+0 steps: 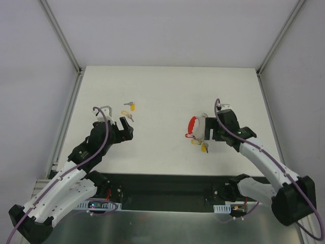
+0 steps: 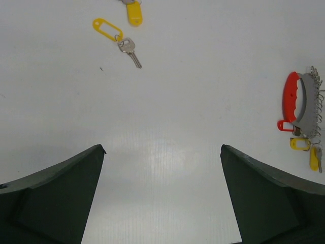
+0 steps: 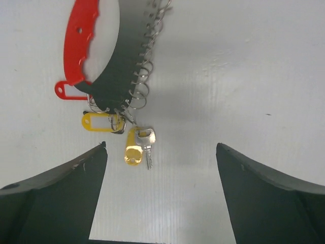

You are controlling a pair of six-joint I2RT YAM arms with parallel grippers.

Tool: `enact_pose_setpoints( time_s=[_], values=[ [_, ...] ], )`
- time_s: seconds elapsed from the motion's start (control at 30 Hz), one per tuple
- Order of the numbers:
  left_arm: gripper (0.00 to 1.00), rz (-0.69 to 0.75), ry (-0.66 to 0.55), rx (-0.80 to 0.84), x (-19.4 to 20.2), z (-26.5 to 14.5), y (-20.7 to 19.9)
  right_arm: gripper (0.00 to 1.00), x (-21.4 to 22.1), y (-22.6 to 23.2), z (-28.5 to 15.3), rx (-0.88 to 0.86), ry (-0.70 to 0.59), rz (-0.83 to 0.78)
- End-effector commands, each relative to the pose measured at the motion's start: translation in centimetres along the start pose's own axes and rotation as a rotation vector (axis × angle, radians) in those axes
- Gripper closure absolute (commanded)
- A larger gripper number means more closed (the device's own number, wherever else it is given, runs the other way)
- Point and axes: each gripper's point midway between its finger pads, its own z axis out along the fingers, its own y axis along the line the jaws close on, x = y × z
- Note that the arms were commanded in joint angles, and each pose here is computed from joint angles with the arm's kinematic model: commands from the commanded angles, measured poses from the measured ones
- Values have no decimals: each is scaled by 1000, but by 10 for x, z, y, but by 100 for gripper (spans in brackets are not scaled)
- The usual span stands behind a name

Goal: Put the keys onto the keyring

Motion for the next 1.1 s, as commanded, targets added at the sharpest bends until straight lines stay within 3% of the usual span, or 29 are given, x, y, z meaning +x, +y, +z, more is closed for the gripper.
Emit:
enact_pose_setpoints(
  time_s=[0.0,0.2,0.43,0.7,1.07],
  values=[
    [1,13,-93,-7,-39,-29,0,2,-42,-34,-57,130,-251,96],
    [1,50,-283,8,-86,-74,8,4,-73,-85,-158,258,-607,190],
    [1,94,-490,-34,-127,-125,29,4,-66,-127,-233,351,-876,227],
    [1,124,-530,-103,-122,-122,46,4,-52,-139,-235,380,-984,225],
    [1,168,-493,-145,-110,-101,56,4,-52,-134,-218,364,-987,226]
  ],
)
